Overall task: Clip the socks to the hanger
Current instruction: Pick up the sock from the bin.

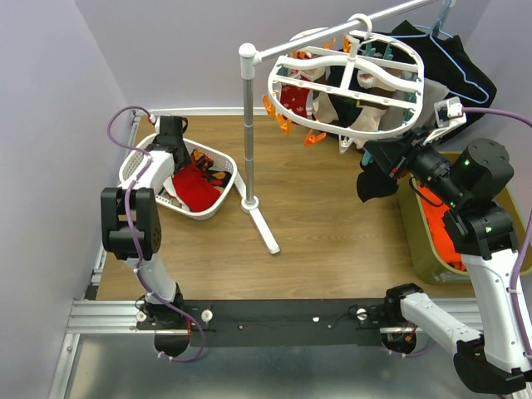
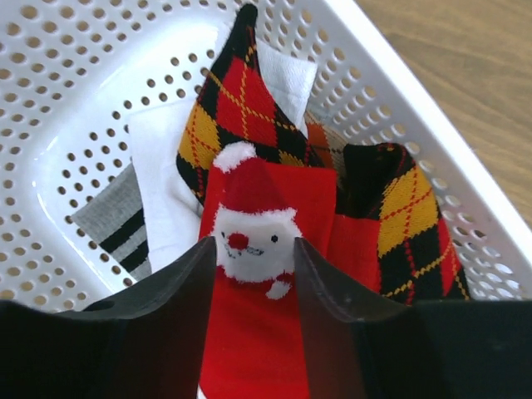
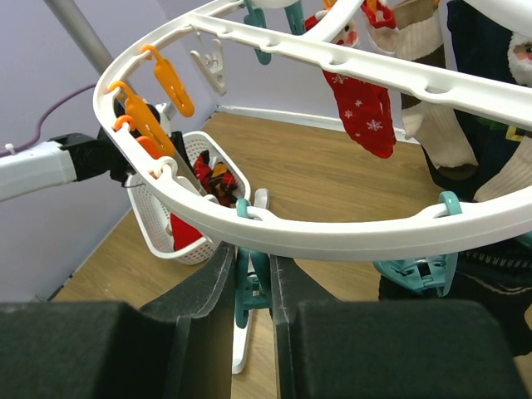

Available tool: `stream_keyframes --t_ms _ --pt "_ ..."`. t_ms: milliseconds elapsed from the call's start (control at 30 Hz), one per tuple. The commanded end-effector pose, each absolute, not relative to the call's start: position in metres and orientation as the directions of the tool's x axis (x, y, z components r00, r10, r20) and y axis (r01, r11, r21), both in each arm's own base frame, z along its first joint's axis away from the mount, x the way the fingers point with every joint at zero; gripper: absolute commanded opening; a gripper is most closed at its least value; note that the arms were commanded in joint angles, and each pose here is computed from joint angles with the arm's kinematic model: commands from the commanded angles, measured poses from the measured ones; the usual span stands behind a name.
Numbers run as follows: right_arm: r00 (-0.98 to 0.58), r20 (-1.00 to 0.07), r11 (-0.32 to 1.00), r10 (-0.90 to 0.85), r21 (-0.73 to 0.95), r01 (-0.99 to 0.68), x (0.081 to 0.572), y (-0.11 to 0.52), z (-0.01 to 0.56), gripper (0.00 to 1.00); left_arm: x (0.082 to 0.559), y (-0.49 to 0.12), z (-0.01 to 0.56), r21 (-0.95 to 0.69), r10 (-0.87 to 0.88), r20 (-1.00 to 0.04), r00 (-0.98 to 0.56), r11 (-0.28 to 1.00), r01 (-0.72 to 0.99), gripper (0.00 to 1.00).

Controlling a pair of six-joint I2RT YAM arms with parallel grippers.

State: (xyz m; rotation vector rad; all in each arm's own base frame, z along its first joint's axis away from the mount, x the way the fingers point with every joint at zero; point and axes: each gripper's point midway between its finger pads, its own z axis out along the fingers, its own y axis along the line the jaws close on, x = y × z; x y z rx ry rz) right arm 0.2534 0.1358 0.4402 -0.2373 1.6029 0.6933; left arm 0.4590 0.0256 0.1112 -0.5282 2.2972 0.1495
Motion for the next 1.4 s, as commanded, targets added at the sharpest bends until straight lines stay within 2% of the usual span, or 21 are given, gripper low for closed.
stream_keyframes --t_ms 0,100,200,267,333,433,800,1000,1067,1233,1367 --pt "-0.21 -0.954 0.805 0.216 0.295 -0.515 0.254 0.134 0.427 0.18 0.46 0.02 0.084 -0.06 -0.336 -0.669 -0.663 0.914 -0.402 0.47" --pt "-0.214 -0.953 0.805 0.215 0.296 -0.513 0.254 0.134 0.425 0.18 0.456 0.02 0.073 -0.05 -0.337 -0.653 -0.678 0.913 -0.406 0.4" --pt "-0.219 -0.952 0.806 0.212 0.297 -0.512 0.254 0.134 0.423 0.18 0.453 0.022 0.071 -0.046 -0.334 -0.661 -0.672 0.912 -0.407 0.25" --pt "-0.218 -0.952 0.805 0.213 0.298 -0.513 0.254 0.135 0.424 0.18 0.454 0.022 0.072 -0.047 -0.327 -0.669 -0.667 0.915 -0.401 0.19" --pt "-0.217 -0.952 0.801 0.216 0.3 -0.517 0.254 0.136 0.424 0.18 0.452 0.022 0.076 -0.044 -0.321 -0.676 -0.664 0.916 -0.398 0.05" --pt "-0.214 -0.952 0.8 0.218 0.3 -0.52 0.253 0.136 0.425 0.18 0.448 0.027 0.089 -0.033 -0.31 -0.698 -0.646 0.915 -0.403 0.0" --pt "-0.206 -0.953 0.796 0.221 0.298 -0.527 0.251 0.136 0.43 0.18 0.426 0.048 0.222 -0.029 -0.241 -0.871 -0.427 0.895 -0.444 0.0" --pt "-0.199 -0.954 0.792 0.225 0.298 -0.534 0.249 0.137 0.434 0.18 0.409 0.041 0.266 -0.046 -0.197 -0.913 -0.357 0.92 -0.389 0.0" --pt "-0.199 -0.953 0.79 0.229 0.301 -0.535 0.248 0.137 0.435 0.18 0.406 0.028 0.279 -0.046 -0.161 -0.928 -0.336 0.945 -0.324 0.0" --pt "-0.195 -0.951 0.782 0.239 0.308 -0.542 0.248 0.138 0.438 0.18 0.383 -0.023 0.339 -0.102 -0.11 -0.981 -0.159 0.993 -0.062 0.0" --pt "-0.195 -0.949 0.774 0.249 0.316 -0.549 0.248 0.14 0.439 0.18 0.348 -0.084 0.379 -0.027 -0.028 -1.0 0.001 0.974 0.226 0.0"
